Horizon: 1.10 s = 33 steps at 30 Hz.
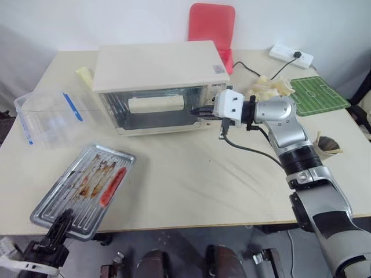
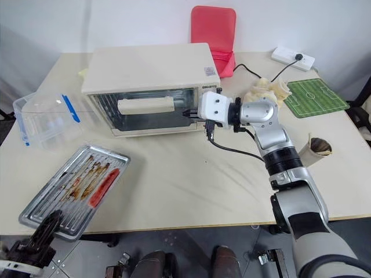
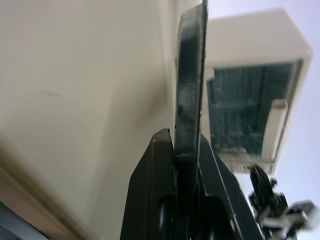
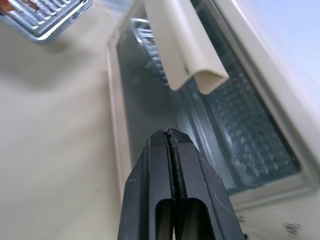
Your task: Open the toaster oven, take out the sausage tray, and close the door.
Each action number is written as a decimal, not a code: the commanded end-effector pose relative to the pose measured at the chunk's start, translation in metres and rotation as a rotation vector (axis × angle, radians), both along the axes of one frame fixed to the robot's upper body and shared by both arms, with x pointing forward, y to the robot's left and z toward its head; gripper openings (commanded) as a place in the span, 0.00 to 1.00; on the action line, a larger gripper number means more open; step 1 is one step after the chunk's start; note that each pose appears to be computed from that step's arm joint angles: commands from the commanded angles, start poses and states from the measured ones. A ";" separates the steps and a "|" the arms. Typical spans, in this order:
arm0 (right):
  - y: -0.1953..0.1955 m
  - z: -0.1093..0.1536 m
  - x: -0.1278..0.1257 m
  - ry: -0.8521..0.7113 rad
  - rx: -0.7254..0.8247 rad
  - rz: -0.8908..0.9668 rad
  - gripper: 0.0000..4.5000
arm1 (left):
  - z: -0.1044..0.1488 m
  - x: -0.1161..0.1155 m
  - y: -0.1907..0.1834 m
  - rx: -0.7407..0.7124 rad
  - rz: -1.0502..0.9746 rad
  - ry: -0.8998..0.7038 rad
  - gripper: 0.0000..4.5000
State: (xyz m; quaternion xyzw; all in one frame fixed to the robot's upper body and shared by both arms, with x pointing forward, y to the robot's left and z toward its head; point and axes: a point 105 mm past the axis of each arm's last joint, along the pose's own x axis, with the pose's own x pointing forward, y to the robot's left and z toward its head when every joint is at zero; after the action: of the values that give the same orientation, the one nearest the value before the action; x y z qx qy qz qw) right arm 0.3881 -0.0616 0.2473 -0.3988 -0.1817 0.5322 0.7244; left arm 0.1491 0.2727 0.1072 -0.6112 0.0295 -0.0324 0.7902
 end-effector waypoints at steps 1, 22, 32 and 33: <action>0.000 0.027 0.001 -0.087 0.064 -0.006 0.01 | 0.010 0.014 -0.009 0.014 -0.063 -0.038 0.00; -0.048 0.015 -0.076 0.235 -0.077 0.003 0.01 | 0.019 0.082 -0.086 0.062 -0.655 -0.056 0.00; -0.087 -0.027 -0.086 0.309 -0.177 -0.174 0.01 | 0.017 0.113 -0.117 0.069 -0.954 0.019 0.00; -0.091 -0.033 -0.086 0.314 -0.186 -0.195 0.01 | 0.015 0.117 -0.123 0.087 -0.994 0.038 0.00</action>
State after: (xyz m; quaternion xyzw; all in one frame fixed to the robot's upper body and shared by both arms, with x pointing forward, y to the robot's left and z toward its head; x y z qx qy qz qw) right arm 0.3041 -0.1456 0.2055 -0.3711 0.0370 0.5529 0.7451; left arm 0.2640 0.1579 0.1199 -0.5002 0.3171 -0.3668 0.7174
